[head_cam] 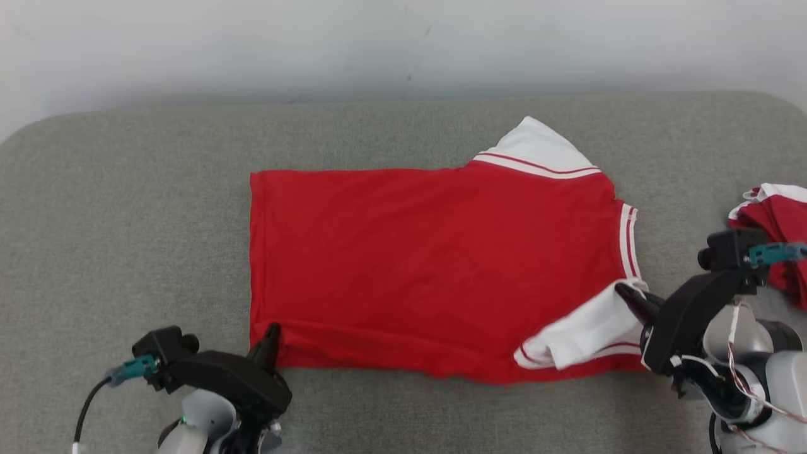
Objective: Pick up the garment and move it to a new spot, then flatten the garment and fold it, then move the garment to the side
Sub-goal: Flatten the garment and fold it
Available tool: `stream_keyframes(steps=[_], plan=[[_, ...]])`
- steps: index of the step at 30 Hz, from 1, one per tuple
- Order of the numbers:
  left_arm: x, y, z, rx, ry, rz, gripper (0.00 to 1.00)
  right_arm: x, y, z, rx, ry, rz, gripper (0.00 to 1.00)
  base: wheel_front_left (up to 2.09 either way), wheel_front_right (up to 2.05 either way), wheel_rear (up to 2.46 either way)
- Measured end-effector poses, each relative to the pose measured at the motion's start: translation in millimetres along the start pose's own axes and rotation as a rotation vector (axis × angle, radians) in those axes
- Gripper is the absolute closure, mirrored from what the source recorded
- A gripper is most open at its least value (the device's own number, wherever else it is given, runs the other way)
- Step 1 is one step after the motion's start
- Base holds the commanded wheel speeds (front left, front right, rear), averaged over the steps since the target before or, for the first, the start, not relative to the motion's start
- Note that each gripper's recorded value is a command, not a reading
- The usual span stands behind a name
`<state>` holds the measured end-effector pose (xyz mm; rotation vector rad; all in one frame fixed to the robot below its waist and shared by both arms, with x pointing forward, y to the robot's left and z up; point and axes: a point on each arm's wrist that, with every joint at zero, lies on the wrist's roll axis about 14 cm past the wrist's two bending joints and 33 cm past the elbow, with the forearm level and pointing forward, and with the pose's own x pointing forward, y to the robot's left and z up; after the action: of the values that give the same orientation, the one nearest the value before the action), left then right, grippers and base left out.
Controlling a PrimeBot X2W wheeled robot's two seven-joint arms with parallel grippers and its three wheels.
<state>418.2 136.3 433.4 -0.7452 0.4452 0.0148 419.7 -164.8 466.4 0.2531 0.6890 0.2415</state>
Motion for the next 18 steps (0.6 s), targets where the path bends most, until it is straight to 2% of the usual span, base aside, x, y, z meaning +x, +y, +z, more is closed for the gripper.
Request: stream_keyframes(steps=[8, 18], plan=[[12.0, 5.1, -1.6, -0.012, 0.006, 0.028, 1.00, 22.6, -0.3, 19.7, -0.017, -0.062, 0.009, 1.00, 0.00, 0.00, 0.00], [13.8, 11.5, -0.4, -0.028, 0.002, 0.056, 1.00, 30.9, -4.1, 33.9, -0.014, -0.125, 0.001, 1.00, 0.00, 0.00, 0.00]])
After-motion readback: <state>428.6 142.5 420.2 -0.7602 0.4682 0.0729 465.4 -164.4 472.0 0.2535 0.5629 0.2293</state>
